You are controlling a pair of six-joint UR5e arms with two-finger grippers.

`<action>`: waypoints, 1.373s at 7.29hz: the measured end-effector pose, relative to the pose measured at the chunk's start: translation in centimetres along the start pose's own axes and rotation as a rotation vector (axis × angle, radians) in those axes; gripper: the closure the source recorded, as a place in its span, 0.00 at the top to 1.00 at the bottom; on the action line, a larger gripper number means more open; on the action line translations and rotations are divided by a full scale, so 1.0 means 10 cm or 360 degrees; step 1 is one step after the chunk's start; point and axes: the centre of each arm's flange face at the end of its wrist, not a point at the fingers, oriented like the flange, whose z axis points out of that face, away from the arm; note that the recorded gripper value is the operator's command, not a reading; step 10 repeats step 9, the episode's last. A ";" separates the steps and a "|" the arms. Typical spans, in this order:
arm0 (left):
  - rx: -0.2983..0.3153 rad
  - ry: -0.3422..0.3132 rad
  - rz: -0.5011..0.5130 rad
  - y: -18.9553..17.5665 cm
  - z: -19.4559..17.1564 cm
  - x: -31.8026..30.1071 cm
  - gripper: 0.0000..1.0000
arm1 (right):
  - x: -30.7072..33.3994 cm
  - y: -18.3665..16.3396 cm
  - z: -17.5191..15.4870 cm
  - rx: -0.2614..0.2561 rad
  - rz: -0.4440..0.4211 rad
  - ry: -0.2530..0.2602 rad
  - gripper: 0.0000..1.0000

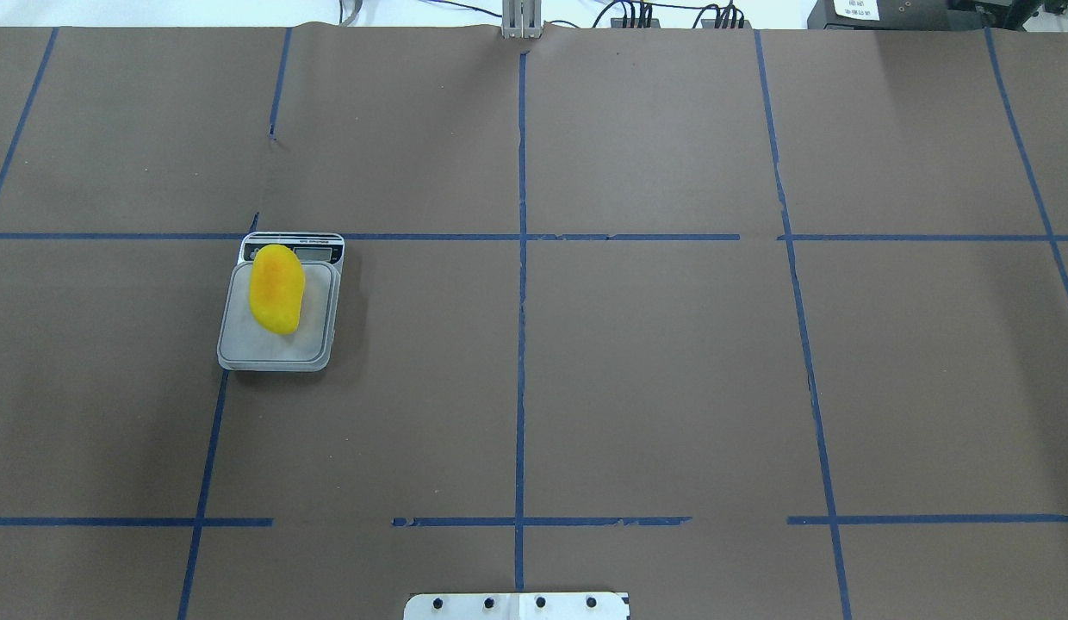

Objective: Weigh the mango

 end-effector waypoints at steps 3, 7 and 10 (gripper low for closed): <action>0.0051 -0.0006 0.0048 0.01 -0.02 -0.01 1.00 | 0.00 0.00 0.00 0.0000 0.0000 0.0000 1.00; 0.0023 0.0002 0.0025 0.09 0.04 -0.05 1.00 | 0.00 0.00 0.00 0.0000 0.0000 0.0000 1.00; 0.0008 0.0004 0.0010 0.09 0.04 -0.05 1.00 | 0.00 0.00 0.00 0.0000 0.0000 0.0000 1.00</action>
